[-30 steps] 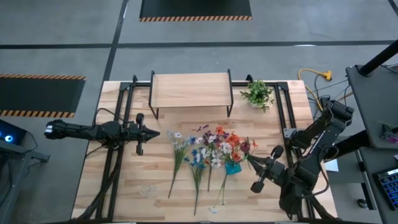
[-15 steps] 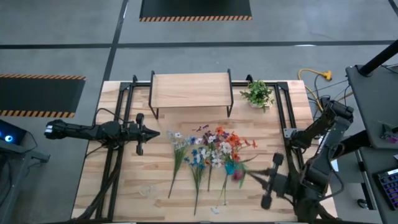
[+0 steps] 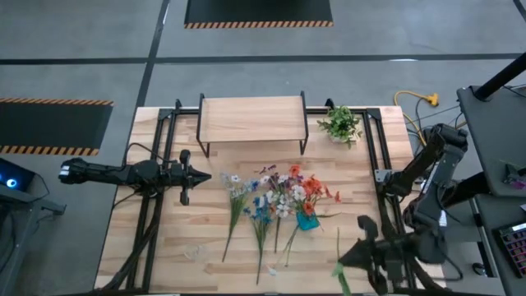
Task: Pick and place flowers into a vace then onto a shelf
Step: Put the red flower into the blue vase
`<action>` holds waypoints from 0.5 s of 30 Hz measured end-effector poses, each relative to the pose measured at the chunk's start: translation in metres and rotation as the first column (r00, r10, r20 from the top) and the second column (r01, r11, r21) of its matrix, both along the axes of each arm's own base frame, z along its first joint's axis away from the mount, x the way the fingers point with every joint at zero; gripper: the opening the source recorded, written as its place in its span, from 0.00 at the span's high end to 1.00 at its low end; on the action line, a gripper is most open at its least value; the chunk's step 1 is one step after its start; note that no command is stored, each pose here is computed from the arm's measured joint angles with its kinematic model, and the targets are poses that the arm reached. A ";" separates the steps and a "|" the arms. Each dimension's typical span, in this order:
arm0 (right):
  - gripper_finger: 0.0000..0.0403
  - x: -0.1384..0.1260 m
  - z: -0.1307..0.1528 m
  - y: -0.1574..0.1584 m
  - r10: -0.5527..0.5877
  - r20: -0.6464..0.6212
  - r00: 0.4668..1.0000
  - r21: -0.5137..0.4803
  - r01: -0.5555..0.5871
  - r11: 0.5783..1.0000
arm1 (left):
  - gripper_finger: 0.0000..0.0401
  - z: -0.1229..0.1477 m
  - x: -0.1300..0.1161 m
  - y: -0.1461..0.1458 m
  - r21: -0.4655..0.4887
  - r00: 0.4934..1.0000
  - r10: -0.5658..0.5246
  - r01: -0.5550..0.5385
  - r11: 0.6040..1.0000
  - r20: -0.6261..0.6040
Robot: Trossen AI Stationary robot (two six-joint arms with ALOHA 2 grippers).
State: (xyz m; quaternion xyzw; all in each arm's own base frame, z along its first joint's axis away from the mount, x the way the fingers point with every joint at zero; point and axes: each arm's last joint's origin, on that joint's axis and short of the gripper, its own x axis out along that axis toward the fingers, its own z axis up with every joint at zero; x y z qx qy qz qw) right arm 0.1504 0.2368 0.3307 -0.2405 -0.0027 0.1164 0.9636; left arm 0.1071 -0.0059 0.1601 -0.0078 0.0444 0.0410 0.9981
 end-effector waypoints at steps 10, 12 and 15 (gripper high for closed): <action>0.97 -0.007 -0.057 -0.041 -0.029 0.258 0.966 0.163 -0.013 0.987 | 1.00 0.000 0.000 0.000 0.000 1.000 0.000 0.000 1.000 0.001; 0.97 -0.008 -0.068 -0.047 -0.012 0.311 0.950 0.159 -0.039 0.986 | 1.00 0.000 0.000 0.000 0.000 1.000 0.000 0.000 1.000 0.001; 0.97 -0.007 -0.078 -0.052 -0.031 0.352 0.935 0.162 -0.029 0.986 | 1.00 0.000 0.000 0.000 0.000 1.000 0.001 -0.001 1.000 0.001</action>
